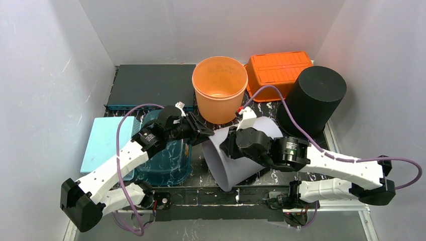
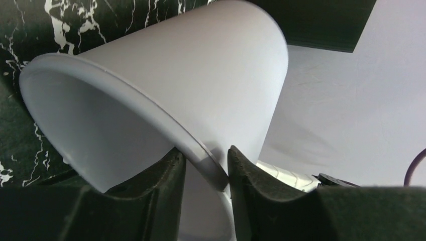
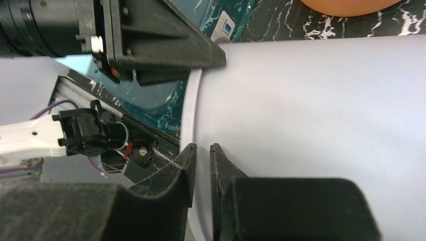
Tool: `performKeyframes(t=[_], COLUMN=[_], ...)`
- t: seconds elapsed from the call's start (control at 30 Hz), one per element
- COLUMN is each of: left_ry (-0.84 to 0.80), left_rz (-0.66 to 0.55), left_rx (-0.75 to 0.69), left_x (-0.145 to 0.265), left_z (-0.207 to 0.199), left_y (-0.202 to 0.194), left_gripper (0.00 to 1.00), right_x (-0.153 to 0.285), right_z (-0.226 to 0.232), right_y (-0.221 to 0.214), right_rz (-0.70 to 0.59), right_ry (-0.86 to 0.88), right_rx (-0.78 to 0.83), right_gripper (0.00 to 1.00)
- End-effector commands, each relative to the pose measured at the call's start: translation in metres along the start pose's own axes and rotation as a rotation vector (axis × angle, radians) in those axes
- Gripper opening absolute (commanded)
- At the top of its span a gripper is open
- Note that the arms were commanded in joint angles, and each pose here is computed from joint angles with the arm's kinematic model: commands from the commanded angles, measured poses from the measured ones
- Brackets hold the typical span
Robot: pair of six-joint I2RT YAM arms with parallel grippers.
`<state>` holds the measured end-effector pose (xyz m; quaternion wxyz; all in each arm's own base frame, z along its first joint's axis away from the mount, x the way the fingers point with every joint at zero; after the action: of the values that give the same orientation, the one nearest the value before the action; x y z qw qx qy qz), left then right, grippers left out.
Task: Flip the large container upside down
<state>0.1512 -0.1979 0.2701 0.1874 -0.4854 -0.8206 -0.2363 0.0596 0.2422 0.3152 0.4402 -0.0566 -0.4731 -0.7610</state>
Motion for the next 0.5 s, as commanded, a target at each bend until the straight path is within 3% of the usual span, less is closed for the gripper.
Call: performKeyframes(t=[0.0, 0.23, 0.47], left_ry=[0.021, 0.066, 0.066], left_rz=[-0.073, -0.068, -0.034], left_rx=[-0.073, -0.142, -0.228], left_x=[0.001, -0.014, -0.020], left_z=[-0.009, -0.016, -0.026], left_y=[0.010, 0.022, 0.033], left_gripper=[0.30, 0.26, 0.26], right_x=[0.023, 0.049, 0.045], right_z=[-0.014, -0.043, -0.057], right_y=[0.008, 0.014, 0.005], right_rz=[-0.028, -0.073, -0.054], right_ry=[-0.010, -0.112, -0.143], right_rx=[0.023, 0.015, 0.093], right_gripper=[0.26, 0.35, 0.40])
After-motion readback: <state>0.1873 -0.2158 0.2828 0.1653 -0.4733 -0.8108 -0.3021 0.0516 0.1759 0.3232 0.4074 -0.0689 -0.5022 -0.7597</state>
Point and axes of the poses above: each gripper's point midway between its finger pads, its own x axis back along the fingers, its own z axis along the line the jaws close on, y = z × x, the point moved 10 cm from there along x, back along the fingers, and after that the axes turned 8 degrees about -x, right-handed, at the moved point
